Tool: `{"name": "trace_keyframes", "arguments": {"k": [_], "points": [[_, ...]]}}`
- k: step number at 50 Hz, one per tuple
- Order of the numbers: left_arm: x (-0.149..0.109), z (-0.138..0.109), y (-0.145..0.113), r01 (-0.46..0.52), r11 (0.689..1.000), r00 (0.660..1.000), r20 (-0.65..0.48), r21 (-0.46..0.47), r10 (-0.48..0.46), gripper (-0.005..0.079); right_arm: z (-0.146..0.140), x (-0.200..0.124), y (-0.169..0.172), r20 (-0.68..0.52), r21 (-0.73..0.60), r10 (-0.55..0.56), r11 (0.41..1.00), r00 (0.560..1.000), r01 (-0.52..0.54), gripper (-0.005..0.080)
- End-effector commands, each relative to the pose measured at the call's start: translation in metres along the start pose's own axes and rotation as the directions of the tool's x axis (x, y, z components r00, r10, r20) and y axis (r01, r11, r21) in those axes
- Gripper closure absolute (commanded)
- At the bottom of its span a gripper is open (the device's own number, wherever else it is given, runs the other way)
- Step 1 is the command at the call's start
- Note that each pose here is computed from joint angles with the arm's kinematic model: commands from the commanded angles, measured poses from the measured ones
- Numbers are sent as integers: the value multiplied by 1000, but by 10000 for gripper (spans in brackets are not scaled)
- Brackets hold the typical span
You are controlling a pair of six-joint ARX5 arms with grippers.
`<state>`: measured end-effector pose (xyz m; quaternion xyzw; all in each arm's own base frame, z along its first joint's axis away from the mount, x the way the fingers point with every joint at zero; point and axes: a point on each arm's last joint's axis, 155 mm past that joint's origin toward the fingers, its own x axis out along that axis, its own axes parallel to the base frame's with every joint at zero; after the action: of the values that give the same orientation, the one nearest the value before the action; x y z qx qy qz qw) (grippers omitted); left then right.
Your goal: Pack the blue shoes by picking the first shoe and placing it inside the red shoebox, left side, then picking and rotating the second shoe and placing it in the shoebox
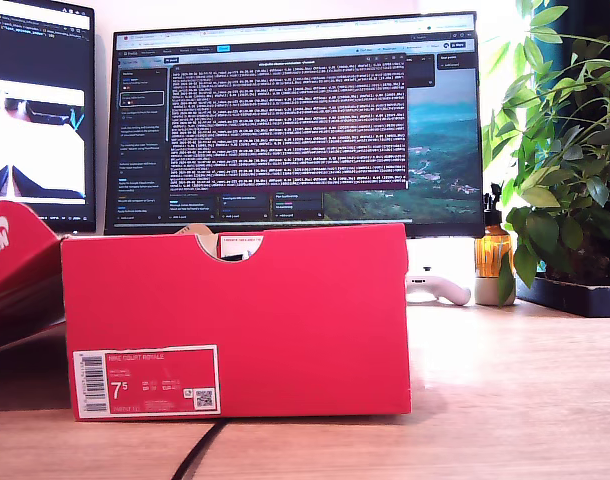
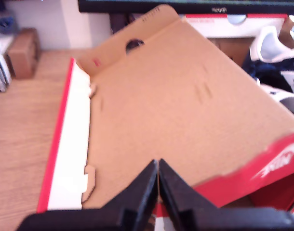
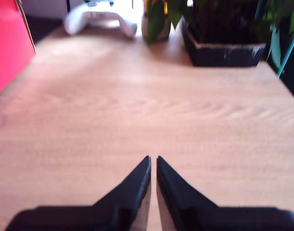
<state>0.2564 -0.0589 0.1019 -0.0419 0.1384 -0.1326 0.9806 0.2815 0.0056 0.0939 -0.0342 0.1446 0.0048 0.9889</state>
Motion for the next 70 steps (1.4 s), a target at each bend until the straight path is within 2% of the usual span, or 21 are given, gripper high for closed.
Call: {"name": "trace_keyframes", "arguments": {"k": [1,14,36,44,52,56,70], "points": [[0,-12,0,2,1000,1000,-14,-4,-2,761,6,-3,1,30,-5,4,1000,1000,-4,765],[-5,-5,2,-16,1000,1000,19,3,16,761,31,-21,-1,141,0,-2,1000,990,2,765],[-8,-4,3,-21,1000,999,29,2,21,761,48,-45,-4,242,-5,-9,1000,970,11,765],[-9,-1,7,-42,999,998,42,2,42,761,40,-43,-3,212,17,-8,1000,977,4,765],[-9,-2,7,-47,999,998,40,-1,47,761,28,-41,-2,160,117,-4,993,987,-15,765],[-9,-4,7,-47,999,998,30,1,47,761,20,-40,-2,128,113,-2,994,992,-13,765],[-10,-31,9,-55,998,996,-74,-11,54,761,20,-40,-2,130,112,-3,994,992,-12,765]]}}
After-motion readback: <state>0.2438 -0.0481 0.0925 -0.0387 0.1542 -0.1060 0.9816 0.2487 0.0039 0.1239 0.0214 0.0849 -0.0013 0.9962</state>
